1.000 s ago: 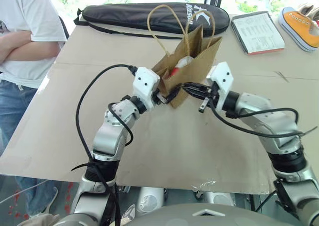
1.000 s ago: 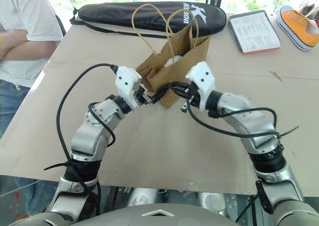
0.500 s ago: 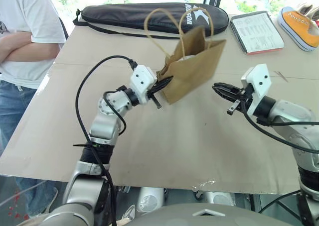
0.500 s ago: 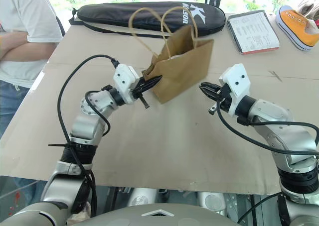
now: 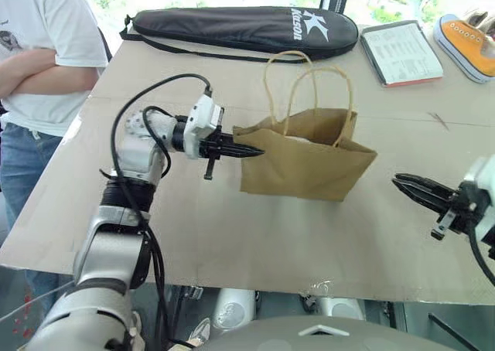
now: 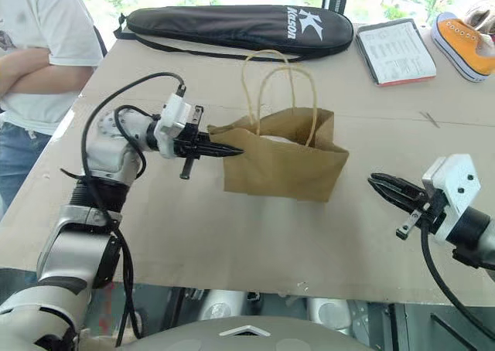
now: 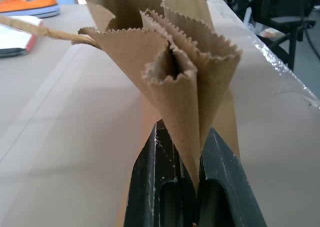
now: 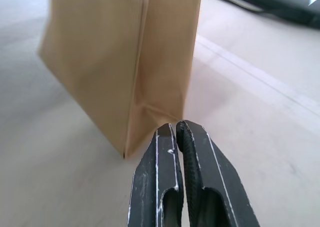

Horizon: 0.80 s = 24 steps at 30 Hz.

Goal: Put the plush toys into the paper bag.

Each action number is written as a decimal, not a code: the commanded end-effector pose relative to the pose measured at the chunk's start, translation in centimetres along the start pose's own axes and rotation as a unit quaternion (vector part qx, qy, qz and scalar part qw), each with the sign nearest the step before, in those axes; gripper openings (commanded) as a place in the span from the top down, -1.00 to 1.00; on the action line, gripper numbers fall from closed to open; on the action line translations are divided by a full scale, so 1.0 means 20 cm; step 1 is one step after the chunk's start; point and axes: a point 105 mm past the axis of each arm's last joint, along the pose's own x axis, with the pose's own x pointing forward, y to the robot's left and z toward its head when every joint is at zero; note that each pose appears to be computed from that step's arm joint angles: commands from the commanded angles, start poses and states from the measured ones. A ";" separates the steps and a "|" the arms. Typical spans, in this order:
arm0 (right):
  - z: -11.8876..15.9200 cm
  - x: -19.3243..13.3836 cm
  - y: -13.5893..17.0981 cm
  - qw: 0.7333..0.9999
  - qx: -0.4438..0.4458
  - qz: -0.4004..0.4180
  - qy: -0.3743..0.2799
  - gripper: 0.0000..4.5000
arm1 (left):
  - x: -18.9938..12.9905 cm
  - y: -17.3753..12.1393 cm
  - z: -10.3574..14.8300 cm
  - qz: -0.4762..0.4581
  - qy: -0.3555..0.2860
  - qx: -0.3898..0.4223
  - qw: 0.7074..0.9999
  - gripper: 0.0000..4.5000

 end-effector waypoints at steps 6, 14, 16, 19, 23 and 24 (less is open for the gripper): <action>0.07 -0.02 -0.06 0.998 -0.040 -0.054 -0.020 0.43 | 0.03 0.13 0.04 0.040 0.033 0.088 0.995 1.00; 0.06 -0.02 -0.02 0.999 -0.038 -0.012 -0.022 -0.94 | 0.02 0.20 0.03 0.098 0.044 0.108 0.988 1.00; 0.06 -0.02 -0.02 0.999 -0.040 -0.002 -0.024 -0.97 | 0.01 0.22 0.04 0.111 0.039 0.106 0.987 1.00; 0.08 -0.02 -0.02 0.998 -0.045 0.009 -0.032 -0.97 | 0.02 0.20 0.03 0.107 0.040 0.106 0.988 1.00; 0.10 0.00 -0.02 0.997 -0.056 0.036 -0.041 -0.99 | 0.00 0.17 0.02 0.105 0.025 0.084 0.991 0.85; 0.11 0.00 -0.01 0.997 -0.059 0.041 -0.041 -1.00 | -0.02 0.16 0.02 0.104 0.022 0.079 0.991 0.69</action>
